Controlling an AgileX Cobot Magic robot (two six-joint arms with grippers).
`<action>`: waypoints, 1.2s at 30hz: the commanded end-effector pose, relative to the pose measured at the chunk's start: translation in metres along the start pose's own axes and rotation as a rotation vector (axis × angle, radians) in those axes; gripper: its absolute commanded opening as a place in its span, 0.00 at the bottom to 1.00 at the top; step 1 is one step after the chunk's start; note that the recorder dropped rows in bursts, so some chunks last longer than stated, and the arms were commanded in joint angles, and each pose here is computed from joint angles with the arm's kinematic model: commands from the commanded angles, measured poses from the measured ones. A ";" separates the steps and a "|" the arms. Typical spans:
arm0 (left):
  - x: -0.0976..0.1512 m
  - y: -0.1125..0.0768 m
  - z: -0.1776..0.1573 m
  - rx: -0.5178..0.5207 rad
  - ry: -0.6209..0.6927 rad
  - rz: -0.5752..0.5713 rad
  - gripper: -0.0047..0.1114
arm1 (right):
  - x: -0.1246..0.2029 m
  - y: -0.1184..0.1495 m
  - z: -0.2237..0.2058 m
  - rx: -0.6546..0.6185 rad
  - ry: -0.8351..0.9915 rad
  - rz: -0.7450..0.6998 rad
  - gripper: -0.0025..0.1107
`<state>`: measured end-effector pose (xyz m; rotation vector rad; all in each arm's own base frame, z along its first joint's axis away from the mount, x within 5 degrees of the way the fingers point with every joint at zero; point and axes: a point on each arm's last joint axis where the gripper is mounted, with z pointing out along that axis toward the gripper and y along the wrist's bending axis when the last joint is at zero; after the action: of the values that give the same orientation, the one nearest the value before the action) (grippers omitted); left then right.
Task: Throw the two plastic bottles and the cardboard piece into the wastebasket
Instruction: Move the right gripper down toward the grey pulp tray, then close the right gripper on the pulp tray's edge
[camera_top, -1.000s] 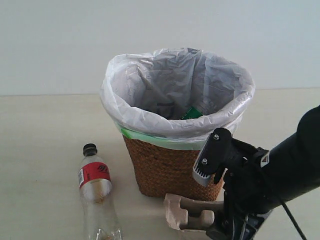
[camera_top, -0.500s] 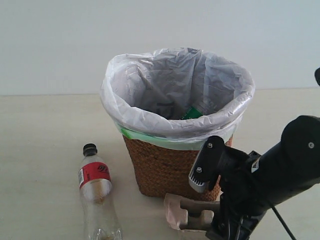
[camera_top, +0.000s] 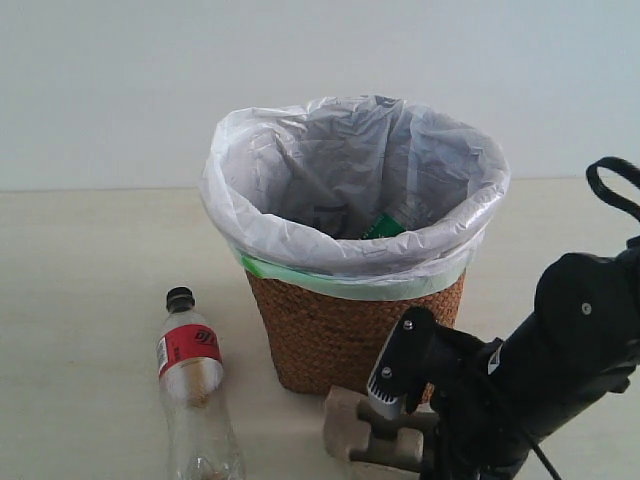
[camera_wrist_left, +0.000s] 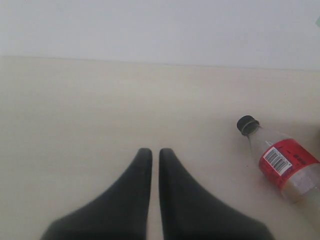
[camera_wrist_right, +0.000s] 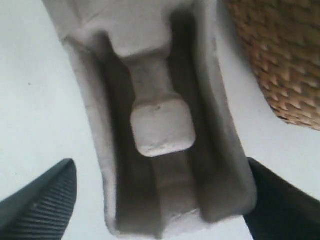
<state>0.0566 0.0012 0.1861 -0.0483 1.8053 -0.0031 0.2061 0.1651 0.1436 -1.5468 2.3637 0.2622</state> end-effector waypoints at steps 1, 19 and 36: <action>0.000 0.000 0.000 0.005 -0.012 0.007 0.08 | -0.007 0.013 0.003 -0.018 -0.006 -0.054 0.61; 0.000 0.000 0.000 0.005 -0.012 0.007 0.08 | -0.013 0.018 0.003 0.001 -0.031 -0.041 0.76; 0.000 0.000 0.000 0.005 -0.012 0.007 0.08 | -0.020 0.020 0.003 0.013 -0.097 -0.009 0.76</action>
<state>0.0566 0.0012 0.1861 -0.0483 1.8053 -0.0031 0.1968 0.1874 0.1451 -1.5074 2.3046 0.3000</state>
